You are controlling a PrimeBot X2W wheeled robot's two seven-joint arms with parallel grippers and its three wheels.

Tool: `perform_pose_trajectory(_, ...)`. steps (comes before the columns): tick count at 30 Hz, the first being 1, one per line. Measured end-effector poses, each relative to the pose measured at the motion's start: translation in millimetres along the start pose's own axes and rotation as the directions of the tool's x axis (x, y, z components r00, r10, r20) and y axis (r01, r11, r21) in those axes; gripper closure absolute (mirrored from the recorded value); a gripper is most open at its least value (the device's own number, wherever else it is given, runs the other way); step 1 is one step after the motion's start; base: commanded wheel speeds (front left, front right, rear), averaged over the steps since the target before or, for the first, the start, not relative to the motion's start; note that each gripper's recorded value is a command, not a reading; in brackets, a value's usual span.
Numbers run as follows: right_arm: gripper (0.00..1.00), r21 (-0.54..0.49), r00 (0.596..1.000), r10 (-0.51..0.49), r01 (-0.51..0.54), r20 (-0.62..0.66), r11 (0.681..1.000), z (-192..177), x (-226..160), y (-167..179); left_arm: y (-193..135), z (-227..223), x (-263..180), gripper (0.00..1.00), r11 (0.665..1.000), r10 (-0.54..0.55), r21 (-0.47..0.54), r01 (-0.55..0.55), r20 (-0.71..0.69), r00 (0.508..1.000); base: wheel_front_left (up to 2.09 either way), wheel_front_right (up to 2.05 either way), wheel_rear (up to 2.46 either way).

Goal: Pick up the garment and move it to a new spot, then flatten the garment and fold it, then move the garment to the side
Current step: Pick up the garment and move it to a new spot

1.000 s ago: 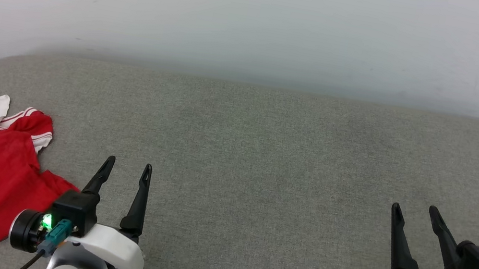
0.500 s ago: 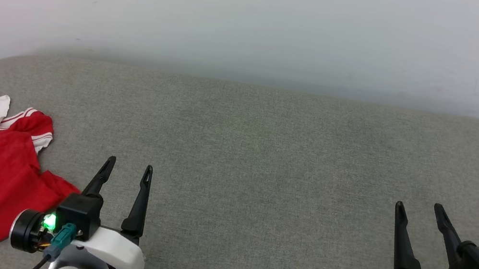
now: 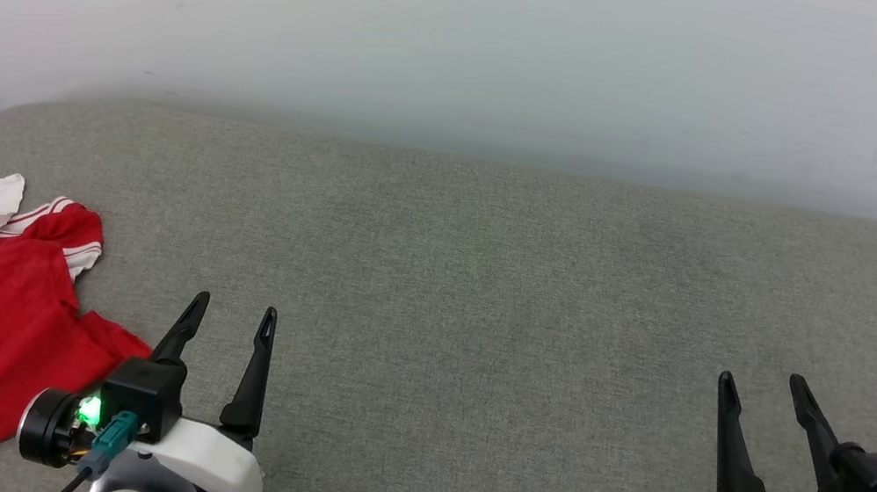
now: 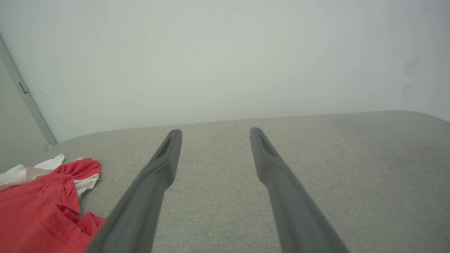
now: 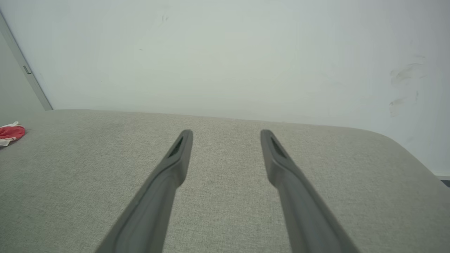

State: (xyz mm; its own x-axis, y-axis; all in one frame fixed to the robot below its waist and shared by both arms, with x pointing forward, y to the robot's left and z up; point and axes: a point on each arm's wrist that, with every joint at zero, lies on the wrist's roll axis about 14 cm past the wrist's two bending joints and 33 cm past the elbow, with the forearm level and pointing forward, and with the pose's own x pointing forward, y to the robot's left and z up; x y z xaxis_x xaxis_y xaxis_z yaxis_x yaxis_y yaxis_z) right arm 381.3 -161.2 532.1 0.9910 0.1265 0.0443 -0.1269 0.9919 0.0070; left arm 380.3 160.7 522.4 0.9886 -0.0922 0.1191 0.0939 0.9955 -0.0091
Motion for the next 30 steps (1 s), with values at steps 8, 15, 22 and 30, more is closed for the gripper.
perform_pose_trajectory(8,0.0,0.005,1.0,0.0,0.0,-0.006,1.0,-4,0,0,3,-2,0,0.0,1.0,0.007,-0.002,-0.007,-0.005,1.0,0.0,0.0,0.0)
perform_pose_trajectory(15,0.0,0.009,1.0,0.011,-0.011,-0.009,1.0,-6,4,4,8,-1,-2,0.0,1.0,0.022,-0.004,-0.022,-0.005,1.0,0.0,0.0,0.0)
perform_pose_trajectory(22,0.0,0.004,0.996,0.088,-0.088,-0.009,0.996,-7,19,29,36,2,-14,0.0,0.994,0.108,-0.005,-0.108,-0.001,0.994,0.0,0.0,0.0)
perform_pose_trajectory(30,0.0,0.004,0.969,0.248,-0.248,-0.005,0.969,-6,40,86,91,7,-53,0.0,0.955,0.297,-0.006,-0.297,0.006,0.955,0.0,0.0,0.0)
